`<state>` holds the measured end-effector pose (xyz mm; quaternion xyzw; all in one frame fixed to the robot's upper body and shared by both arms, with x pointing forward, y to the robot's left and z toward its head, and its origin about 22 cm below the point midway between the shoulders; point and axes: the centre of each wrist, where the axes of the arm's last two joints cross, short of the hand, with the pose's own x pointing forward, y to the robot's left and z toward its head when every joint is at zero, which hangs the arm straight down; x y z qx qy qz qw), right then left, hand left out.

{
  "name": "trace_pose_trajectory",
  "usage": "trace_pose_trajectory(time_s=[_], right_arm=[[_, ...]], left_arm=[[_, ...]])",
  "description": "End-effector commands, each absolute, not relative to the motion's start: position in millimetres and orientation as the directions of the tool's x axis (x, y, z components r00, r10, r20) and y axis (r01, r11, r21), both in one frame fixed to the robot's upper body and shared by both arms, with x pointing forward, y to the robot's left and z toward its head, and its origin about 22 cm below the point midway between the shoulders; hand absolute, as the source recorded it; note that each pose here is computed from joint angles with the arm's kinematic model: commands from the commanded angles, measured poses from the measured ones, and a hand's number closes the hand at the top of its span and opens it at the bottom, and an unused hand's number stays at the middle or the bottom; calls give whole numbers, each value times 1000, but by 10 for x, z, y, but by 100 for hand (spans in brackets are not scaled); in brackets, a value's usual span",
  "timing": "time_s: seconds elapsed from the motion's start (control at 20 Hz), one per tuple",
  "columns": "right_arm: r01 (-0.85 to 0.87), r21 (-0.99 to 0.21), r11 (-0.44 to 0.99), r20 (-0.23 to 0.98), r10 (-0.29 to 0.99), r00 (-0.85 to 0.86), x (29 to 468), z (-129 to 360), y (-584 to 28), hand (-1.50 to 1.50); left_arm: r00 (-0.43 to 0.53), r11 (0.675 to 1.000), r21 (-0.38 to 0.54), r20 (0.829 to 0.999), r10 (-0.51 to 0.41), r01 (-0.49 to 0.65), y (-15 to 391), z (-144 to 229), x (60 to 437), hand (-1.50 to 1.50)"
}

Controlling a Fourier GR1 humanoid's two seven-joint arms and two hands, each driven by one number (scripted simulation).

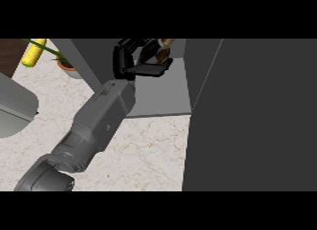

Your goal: Pick up the wine, place it into the cabinet and close the cabinet

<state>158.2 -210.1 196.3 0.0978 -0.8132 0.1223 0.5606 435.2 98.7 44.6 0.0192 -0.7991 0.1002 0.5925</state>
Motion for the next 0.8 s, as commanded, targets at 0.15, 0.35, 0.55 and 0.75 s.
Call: trace_pose_trajectory(time_s=[0.15,0.35,0.55,0.75], right_arm=[[-330,-71,941,931,-57,-362,1436,2024,-2060,-150],[-325,-68,943,933,-55,-355,1421,1986,-2091,-150],[-333,-79,940,927,-53,-370,1430,2004,-2070,-150],[-332,-68,941,928,-63,-367,1419,1947,-2113,-150]], left_arm=[[-283,971,-119,957,57,-207,1094,358,4346,150],[-253,972,-60,967,1,-225,1178,184,4276,-150],[-238,971,-28,971,-30,-236,1216,218,4301,-150],[-225,968,10,972,-69,-250,1305,134,4271,-150]])
